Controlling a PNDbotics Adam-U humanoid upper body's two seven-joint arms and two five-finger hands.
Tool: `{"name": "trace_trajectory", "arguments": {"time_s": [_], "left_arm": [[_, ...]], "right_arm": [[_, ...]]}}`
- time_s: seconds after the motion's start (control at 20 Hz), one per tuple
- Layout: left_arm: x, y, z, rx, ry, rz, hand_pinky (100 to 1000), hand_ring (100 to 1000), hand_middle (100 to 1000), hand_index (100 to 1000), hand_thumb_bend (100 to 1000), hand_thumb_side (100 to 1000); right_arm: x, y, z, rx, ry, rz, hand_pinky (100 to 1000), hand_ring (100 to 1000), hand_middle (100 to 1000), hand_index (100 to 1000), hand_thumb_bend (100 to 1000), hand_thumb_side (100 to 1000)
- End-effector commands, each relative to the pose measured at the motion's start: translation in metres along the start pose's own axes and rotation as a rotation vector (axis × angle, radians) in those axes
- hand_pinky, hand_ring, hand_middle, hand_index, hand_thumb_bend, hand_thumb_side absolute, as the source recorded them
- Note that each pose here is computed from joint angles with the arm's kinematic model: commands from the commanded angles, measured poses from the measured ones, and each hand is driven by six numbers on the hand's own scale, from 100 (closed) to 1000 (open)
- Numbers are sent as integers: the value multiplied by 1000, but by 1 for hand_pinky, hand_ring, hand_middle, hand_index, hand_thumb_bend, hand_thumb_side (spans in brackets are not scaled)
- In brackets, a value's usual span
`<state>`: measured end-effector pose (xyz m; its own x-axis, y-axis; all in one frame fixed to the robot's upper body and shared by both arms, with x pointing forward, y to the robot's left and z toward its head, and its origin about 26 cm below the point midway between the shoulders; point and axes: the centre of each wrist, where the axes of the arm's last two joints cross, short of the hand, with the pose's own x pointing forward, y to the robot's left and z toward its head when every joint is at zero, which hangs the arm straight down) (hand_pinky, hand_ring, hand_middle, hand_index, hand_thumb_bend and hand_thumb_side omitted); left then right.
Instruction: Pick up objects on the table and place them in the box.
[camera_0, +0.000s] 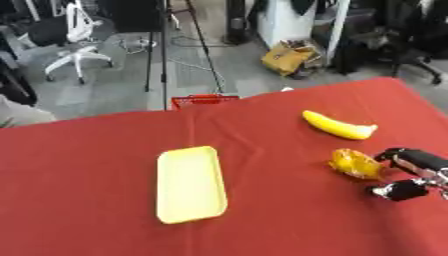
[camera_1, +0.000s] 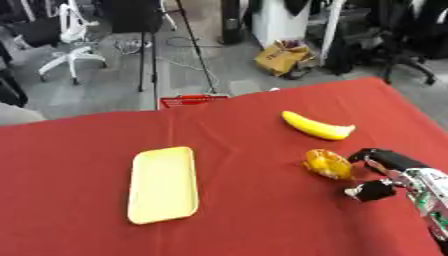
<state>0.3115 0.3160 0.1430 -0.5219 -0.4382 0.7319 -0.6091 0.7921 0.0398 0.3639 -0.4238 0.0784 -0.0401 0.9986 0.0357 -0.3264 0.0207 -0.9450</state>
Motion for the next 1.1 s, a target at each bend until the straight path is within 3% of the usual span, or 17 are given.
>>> {"name": "trace_trajectory", "arguments": {"time_s": [0.05,0.45,1.1], "left_arm": [[6,3,-7,-3,-33,-4,694,781,848,856,837,992],[6,3,-7,-3,-32,-3,694,781,848,856,837,992],[6,2,-7,-4,-34,-1,694,781,848,855,838,993]], "right_arm": [[-3,-12,0,-22,6,28,726,794,842,883,503,507],[6,-19,-7,-63,13,47,718,787,836,881,487,511],[13,-13,-12,-61,10,101,712,767,816,868,449,504]]}}
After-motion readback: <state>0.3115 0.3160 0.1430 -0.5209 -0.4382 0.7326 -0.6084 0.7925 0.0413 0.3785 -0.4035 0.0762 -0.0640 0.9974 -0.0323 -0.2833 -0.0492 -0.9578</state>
